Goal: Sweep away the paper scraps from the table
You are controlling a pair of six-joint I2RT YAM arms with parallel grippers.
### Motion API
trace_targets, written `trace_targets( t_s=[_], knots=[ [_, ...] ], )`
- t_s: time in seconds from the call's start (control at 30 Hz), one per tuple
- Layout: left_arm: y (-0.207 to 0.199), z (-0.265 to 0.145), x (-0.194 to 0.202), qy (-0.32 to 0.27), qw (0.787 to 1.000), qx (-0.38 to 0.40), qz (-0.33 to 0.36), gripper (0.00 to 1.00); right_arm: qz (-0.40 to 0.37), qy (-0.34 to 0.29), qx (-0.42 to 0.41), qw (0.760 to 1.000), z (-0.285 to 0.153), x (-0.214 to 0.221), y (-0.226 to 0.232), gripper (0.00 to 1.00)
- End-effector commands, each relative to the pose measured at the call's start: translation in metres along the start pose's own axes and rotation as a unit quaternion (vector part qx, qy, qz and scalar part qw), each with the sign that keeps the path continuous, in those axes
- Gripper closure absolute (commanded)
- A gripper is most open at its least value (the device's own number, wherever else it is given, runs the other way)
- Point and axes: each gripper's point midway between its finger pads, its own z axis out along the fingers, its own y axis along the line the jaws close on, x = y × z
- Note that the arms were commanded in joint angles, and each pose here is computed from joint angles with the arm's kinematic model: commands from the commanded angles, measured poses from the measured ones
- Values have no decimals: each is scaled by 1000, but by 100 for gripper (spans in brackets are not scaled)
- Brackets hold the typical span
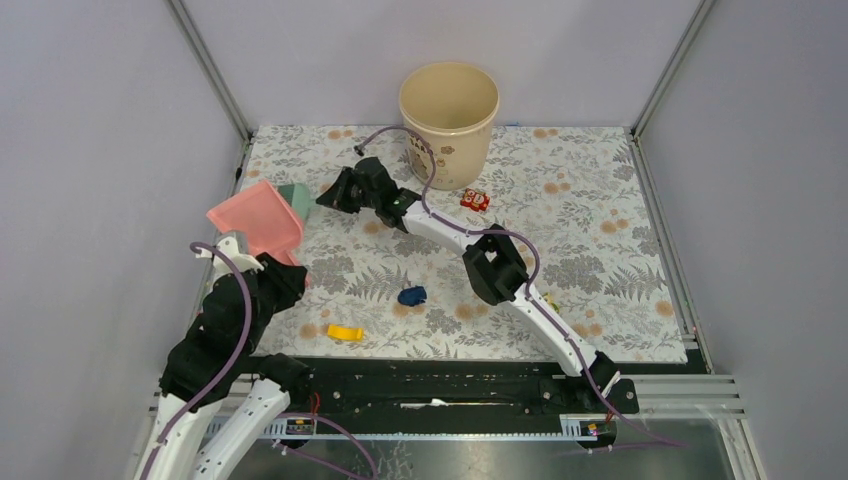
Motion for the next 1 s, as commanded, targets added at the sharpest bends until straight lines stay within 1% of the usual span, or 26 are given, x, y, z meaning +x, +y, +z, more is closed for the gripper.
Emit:
trace_targets(
  t_s=[0.0, 0.17, 0.27, 0.43, 0.6, 0.67, 0.8, 0.87, 0.9, 0.97],
  knots=[
    [-15, -2, -13, -27, 999, 37, -19, 100, -2, -11, 16, 1000, -10, -7, 15, 100],
    [-17, -8, -16, -37, 998, 48, -26, 100, 12, 28, 53, 998, -28, 14, 1, 100],
    [-18, -11, -17, -39, 997, 56, -33, 100, 7, 38, 70, 997, -42, 19, -4, 100],
    [-20, -14, -16, -39, 997, 64, -36, 100, -1, 68, 145, 987, -77, 38, -35, 100],
    [-22, -17, -22, -44, 996, 69, -24, 100, -20, 103, 228, 968, -140, 52, -77, 100],
    [-23, -19, -24, -46, 996, 71, -23, 100, -34, 111, 249, 962, -172, 51, -87, 100],
    [-26, -19, -25, -49, 995, 79, -27, 100, -49, 119, 312, 941, -240, 48, -120, 100],
    [-28, -18, -24, -50, 995, 84, -30, 100, -62, 114, 305, 943, -261, 36, -117, 100],
    [-28, -18, -24, -50, 994, 87, -32, 100, -71, 114, 286, 949, -266, 30, -109, 100],
    [-29, -18, -23, -51, 994, 89, -34, 100, -101, 129, 219, 962, -269, 22, -81, 100]
  ],
)
